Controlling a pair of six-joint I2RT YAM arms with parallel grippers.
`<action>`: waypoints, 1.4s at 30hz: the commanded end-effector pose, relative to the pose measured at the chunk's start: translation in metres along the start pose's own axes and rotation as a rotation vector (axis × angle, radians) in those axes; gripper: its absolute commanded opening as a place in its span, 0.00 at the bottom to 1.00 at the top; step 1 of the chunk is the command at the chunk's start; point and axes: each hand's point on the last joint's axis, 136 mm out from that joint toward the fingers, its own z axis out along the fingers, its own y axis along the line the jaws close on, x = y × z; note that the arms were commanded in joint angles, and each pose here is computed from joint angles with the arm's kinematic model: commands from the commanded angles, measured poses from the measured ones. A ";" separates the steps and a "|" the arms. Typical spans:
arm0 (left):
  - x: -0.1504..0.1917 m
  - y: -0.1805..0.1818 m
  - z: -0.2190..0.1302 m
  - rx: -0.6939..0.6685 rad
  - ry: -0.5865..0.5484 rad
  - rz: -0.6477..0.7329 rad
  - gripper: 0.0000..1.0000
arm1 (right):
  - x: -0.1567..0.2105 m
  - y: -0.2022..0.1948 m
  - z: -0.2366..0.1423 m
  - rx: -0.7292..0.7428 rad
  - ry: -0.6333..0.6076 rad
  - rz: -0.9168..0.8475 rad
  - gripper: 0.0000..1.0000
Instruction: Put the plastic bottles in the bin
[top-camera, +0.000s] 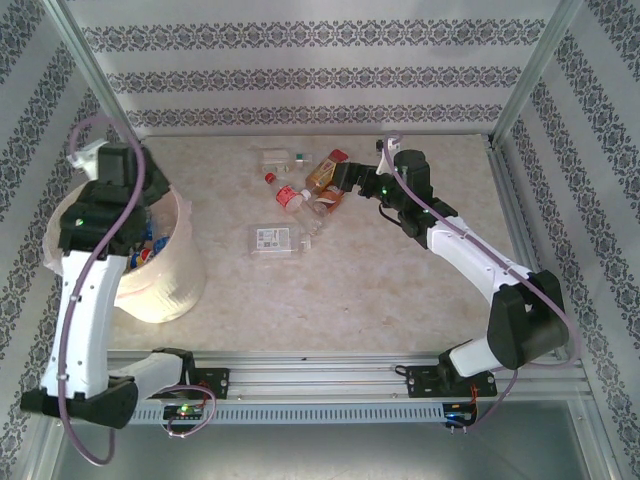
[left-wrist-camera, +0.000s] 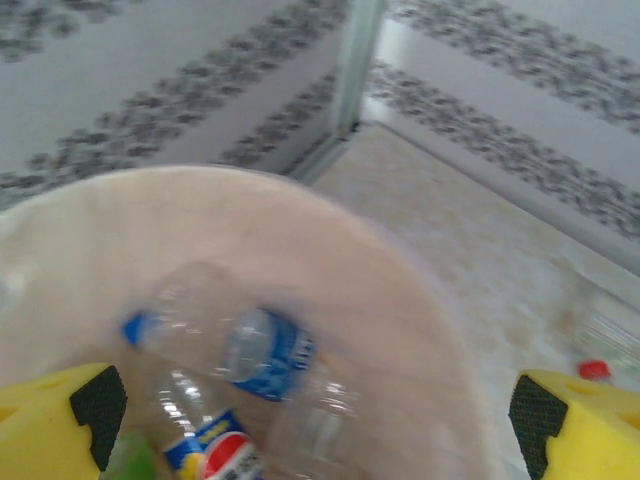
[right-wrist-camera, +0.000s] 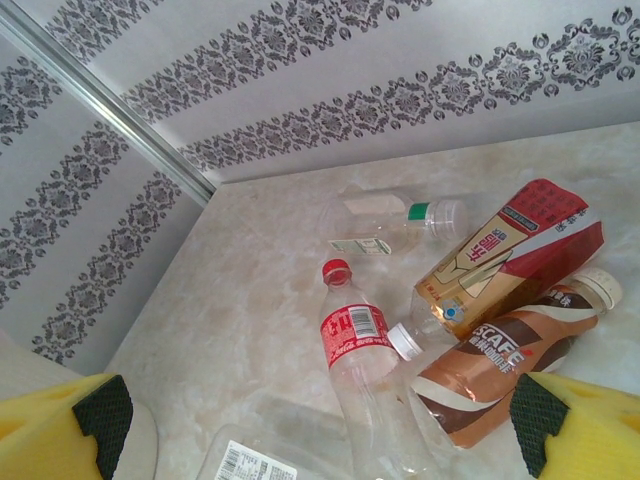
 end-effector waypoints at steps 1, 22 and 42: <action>-0.008 -0.048 -0.004 0.050 -0.063 0.038 1.00 | -0.013 0.005 -0.001 -0.021 -0.027 0.006 0.98; 0.174 -0.268 0.049 0.390 0.351 0.330 1.00 | -0.001 -0.064 -0.067 0.252 -0.151 0.086 0.98; 0.286 -0.242 0.153 0.483 0.731 0.142 1.00 | 0.011 -0.075 -0.084 0.292 -0.135 0.086 0.98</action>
